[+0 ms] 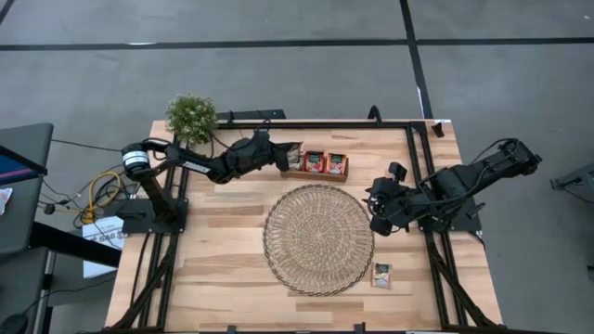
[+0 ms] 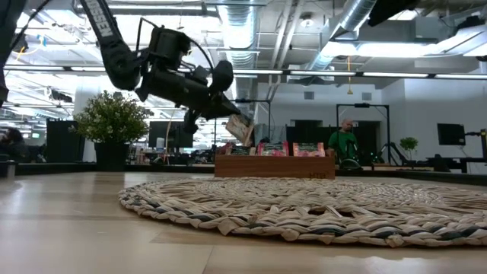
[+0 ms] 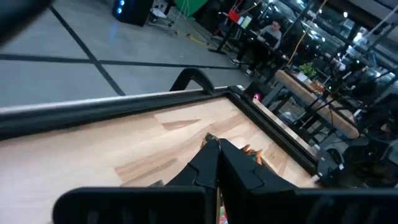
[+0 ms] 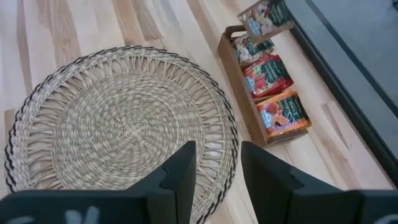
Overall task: Pick & Place Tea
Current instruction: Put the brown tea bag into the left section of the wooden organizer
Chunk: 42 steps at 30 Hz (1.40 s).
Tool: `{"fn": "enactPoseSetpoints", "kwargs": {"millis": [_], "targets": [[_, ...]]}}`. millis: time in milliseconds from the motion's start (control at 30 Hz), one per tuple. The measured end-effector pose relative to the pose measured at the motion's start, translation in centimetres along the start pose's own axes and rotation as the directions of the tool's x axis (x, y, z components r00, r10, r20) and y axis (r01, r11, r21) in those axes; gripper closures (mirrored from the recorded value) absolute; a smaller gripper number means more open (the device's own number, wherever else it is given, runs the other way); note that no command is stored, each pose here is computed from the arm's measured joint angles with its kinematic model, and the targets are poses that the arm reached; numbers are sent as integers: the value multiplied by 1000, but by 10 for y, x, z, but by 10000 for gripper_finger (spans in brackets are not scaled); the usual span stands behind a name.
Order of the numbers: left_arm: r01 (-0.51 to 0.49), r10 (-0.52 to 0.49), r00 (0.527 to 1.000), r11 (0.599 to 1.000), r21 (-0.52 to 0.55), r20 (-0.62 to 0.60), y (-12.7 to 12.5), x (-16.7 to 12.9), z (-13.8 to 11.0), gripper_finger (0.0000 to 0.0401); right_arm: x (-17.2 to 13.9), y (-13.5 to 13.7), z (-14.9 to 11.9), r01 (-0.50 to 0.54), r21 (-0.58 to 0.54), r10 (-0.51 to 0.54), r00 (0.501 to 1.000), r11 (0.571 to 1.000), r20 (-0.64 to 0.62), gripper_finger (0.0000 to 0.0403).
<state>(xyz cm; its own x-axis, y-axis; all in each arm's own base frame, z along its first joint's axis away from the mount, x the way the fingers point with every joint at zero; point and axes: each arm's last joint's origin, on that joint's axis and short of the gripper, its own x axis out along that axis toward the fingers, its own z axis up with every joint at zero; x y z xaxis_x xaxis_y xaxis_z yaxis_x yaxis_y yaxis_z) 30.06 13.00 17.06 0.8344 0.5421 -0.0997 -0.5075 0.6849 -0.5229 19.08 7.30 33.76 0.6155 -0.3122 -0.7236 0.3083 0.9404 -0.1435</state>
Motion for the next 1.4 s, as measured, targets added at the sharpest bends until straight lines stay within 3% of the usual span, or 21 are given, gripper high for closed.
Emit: {"fn": "enactPoseSetpoints", "kwargs": {"millis": [233,1033,1400], "targets": [[-1,0,1000,999,-48,-12,13,10,-24,401,0,1,1,-10,9,9,1000,1000,10,285],[-78,80,997,995,55,-18,22,16,-35,401,0,1,2,-16,16,15,1000,1000,19,285],[-62,61,998,960,274,12,15,23,-27,401,0,1,2,-16,16,16,1000,1000,19,285]]}}
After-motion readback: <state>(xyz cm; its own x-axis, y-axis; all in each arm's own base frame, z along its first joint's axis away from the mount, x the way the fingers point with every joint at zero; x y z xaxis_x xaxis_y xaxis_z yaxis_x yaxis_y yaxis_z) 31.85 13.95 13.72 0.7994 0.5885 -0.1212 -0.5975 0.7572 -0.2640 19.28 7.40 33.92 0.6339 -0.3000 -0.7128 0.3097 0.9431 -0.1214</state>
